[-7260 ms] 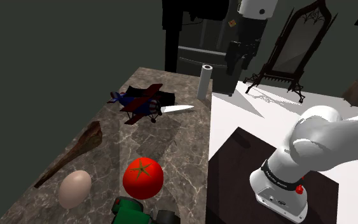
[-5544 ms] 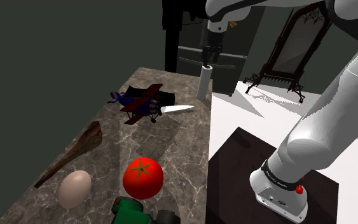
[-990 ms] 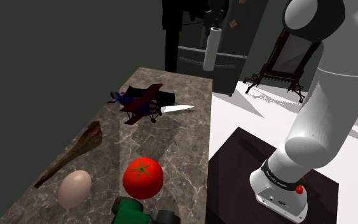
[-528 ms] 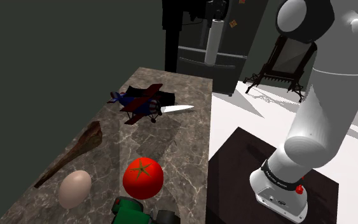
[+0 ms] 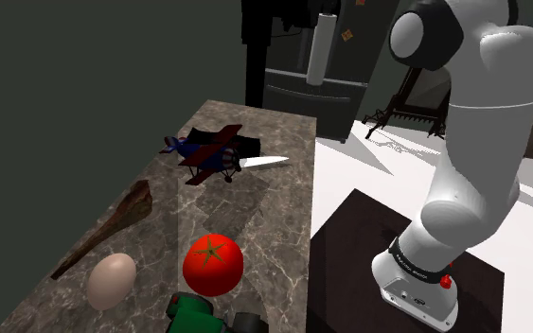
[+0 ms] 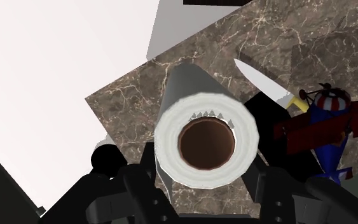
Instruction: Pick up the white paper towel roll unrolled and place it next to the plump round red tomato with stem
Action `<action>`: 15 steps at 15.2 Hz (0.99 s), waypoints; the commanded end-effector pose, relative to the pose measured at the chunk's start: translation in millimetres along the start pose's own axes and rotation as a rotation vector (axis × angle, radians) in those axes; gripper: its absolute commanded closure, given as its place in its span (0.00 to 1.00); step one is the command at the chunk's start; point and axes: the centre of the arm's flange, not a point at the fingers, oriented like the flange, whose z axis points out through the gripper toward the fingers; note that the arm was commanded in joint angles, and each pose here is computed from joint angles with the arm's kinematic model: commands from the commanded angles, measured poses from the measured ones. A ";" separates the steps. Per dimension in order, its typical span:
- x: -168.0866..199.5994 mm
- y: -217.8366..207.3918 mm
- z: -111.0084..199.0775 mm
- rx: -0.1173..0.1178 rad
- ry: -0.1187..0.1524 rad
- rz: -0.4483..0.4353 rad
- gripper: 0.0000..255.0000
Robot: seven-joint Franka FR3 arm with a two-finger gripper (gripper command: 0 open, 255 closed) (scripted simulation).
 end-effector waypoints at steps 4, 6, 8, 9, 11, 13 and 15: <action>-27.5 -45.9 -4.6 0.000 -0.001 0.000 1.00; -40.7 -68.8 -4.6 0.000 -0.001 0.000 1.00; -53.8 -91.7 -4.6 0.000 -0.001 0.000 1.00; -60.4 -103.1 -4.6 0.000 -0.001 0.000 1.00; -73.5 -126.0 -4.6 0.000 -0.001 0.000 1.00; -86.7 -148.9 -4.6 0.000 -0.001 0.000 1.00; -99.8 -171.8 -4.6 0.000 -0.001 0.000 1.00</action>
